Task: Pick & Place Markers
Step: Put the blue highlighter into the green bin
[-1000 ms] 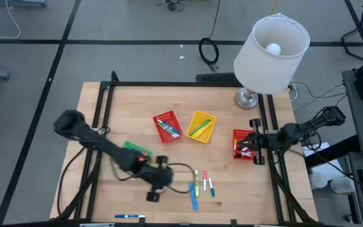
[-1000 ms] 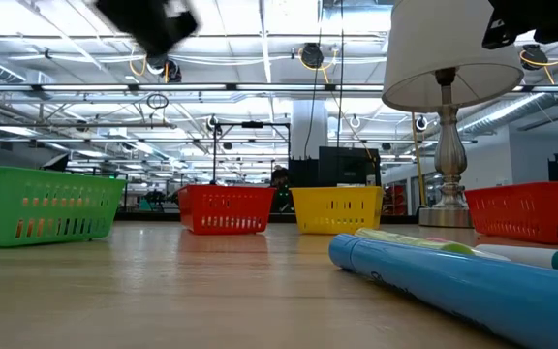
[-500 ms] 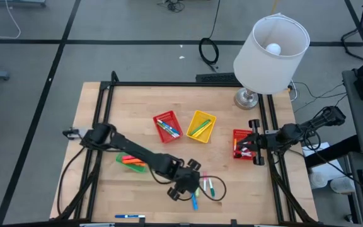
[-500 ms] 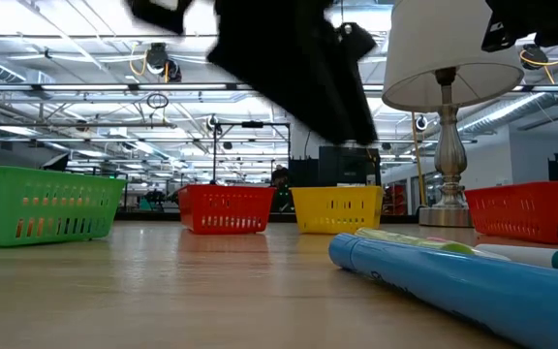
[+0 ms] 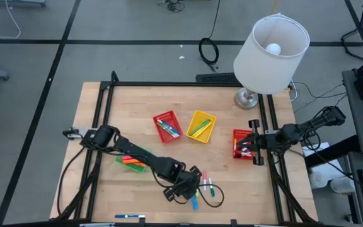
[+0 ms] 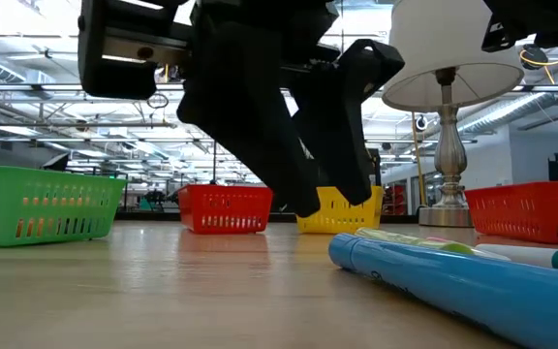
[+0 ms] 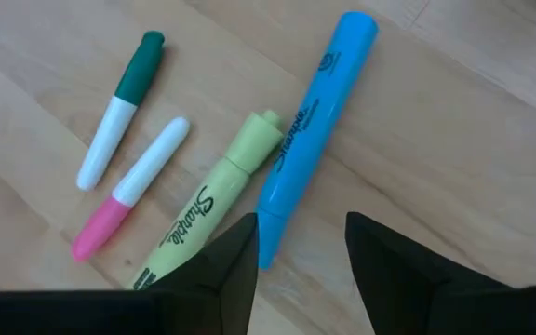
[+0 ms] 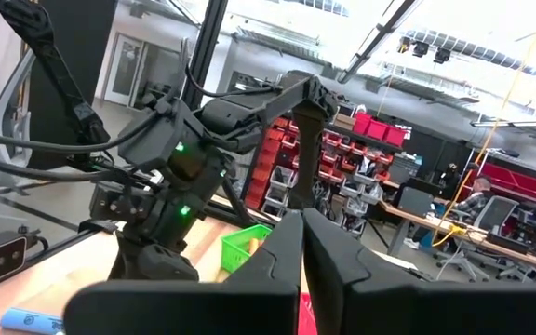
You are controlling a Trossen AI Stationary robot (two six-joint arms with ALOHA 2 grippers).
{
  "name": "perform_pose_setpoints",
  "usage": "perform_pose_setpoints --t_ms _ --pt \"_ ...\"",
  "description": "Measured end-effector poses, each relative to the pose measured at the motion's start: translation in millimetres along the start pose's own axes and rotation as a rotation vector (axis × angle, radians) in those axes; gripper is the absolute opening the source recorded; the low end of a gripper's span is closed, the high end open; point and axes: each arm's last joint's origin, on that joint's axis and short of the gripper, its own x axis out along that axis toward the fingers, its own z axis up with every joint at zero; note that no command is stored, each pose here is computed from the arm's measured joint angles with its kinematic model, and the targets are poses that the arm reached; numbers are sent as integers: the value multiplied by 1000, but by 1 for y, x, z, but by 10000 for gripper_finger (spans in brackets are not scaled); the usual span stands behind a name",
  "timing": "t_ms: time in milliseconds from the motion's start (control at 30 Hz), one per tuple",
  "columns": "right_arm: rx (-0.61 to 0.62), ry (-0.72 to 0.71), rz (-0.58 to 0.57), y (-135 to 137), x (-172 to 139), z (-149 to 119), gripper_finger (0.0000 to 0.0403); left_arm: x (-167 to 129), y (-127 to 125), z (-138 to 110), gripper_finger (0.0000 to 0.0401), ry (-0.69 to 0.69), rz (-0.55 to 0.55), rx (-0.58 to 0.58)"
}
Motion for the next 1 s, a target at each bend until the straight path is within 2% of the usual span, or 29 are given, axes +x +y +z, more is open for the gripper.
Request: perform_pose_setpoints --t_ms 200,467,767,1000 --pt "-8 0 0 0 0 0 0 0 -2 5 170 -27 14 40" --pt "44 0 0 0 0 0 0 1 -5 12 170 -61 51 138" --pt "77 1 1 0 0 0 0 9 5 0 170 -19 40 140" --pt "46 12 4 3 -1 -8 0 23 4 -9 170 26 21 198"
